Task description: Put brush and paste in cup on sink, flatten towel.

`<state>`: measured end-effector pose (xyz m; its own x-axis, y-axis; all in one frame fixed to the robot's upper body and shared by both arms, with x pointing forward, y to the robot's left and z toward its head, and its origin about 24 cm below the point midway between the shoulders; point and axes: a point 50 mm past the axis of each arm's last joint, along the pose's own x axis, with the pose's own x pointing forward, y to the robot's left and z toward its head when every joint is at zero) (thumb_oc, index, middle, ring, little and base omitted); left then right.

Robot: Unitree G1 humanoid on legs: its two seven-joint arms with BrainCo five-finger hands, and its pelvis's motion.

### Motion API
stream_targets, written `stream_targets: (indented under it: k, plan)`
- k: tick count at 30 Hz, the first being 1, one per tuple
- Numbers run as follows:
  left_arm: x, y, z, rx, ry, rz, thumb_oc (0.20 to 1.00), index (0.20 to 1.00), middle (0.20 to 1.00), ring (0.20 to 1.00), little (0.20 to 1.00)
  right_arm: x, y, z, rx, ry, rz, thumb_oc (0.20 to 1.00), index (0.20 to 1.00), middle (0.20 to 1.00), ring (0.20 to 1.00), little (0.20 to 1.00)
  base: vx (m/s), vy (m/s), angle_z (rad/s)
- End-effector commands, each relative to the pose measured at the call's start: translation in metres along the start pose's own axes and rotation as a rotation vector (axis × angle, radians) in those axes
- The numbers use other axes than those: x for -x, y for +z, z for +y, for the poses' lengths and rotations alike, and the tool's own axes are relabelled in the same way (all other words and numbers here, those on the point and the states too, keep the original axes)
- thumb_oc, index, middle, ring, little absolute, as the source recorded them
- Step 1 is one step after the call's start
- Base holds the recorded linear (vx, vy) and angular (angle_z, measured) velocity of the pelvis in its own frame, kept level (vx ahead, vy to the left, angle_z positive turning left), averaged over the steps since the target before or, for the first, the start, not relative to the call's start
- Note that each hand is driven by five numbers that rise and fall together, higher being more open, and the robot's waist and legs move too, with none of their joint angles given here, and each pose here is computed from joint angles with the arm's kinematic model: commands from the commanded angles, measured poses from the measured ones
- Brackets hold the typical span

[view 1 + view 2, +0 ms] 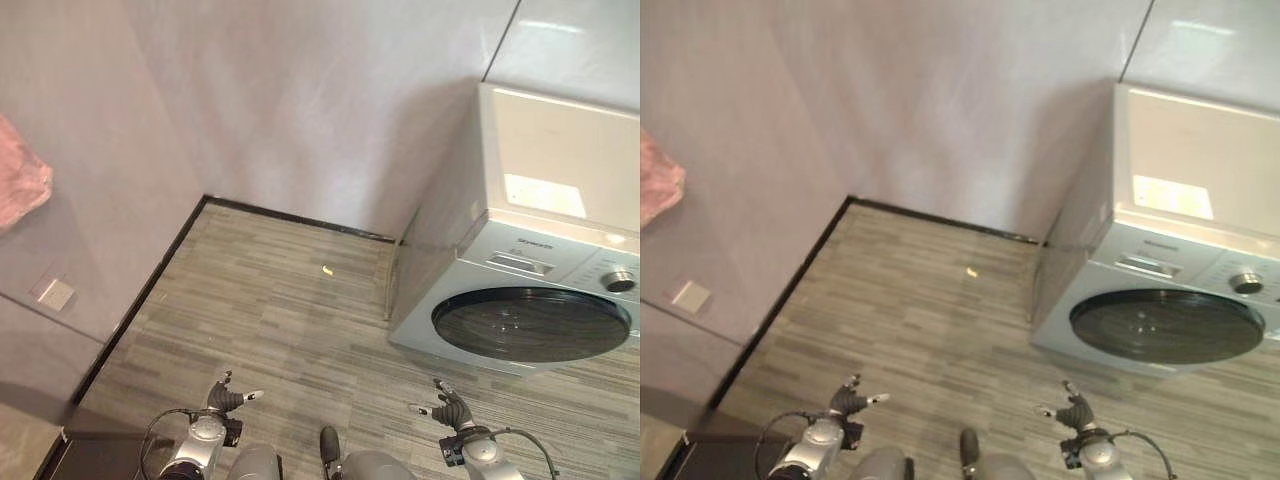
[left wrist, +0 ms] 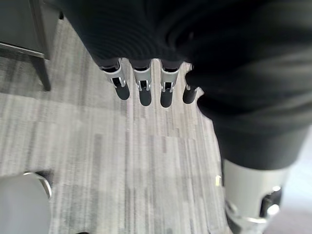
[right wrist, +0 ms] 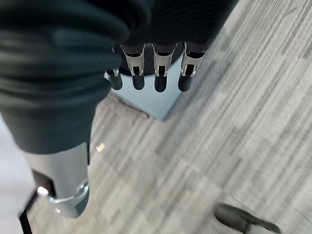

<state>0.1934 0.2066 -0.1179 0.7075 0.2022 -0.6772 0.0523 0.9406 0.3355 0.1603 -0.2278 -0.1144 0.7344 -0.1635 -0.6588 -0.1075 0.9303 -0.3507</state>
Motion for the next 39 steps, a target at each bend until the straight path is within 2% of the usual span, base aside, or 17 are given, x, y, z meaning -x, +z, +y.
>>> stream_targets:
  k: [1, 7, 12, 26, 39]
  plan:
    - [-0.003, 0.013, 0.009, -0.049, 0.050, -0.072, 1.000, 1.000, 1.000, 1.000, 1.000, 0.009, 0.011, -0.011, 0.114, 0.019, -0.125, 1.000, 1.000, 1.000, 1.000, 1.000, 0.18, 0.084, 0.10]
    - [-0.001, 0.005, 0.016, -0.084, 0.064, -0.053, 1.000, 1.000, 1.000, 1.000, 1.000, 0.008, 0.024, 0.001, 0.235, 0.078, -0.184, 1.000, 1.000, 1.000, 1.000, 1.000, 0.23, 0.126, 0.12]
    - [0.001, -0.002, 0.022, -0.050, 0.089, -0.036, 1.000, 1.000, 1.000, 1.000, 1.000, 0.007, 0.033, 0.008, 0.151, 0.089, -0.207, 1.000, 1.000, 1.000, 1.000, 1.000, 0.17, 0.134, -0.29]
    - [0.006, 0.006, 0.024, -0.059, 0.069, -0.104, 1.000, 1.000, 1.000, 1.000, 1.000, 0.005, 0.053, 0.025, 0.168, 0.159, -0.274, 1.000, 1.000, 1.000, 1.000, 1.000, 0.12, 0.174, -0.03]
    - [0.006, 0.009, 0.013, -0.092, 0.034, -0.124, 1.000, 1.000, 1.000, 1.000, 1.000, 0.007, 0.053, 0.021, 0.170, 0.155, -0.287, 1.000, 1.000, 1.000, 1.000, 1.000, 0.19, -0.019, 0.66]
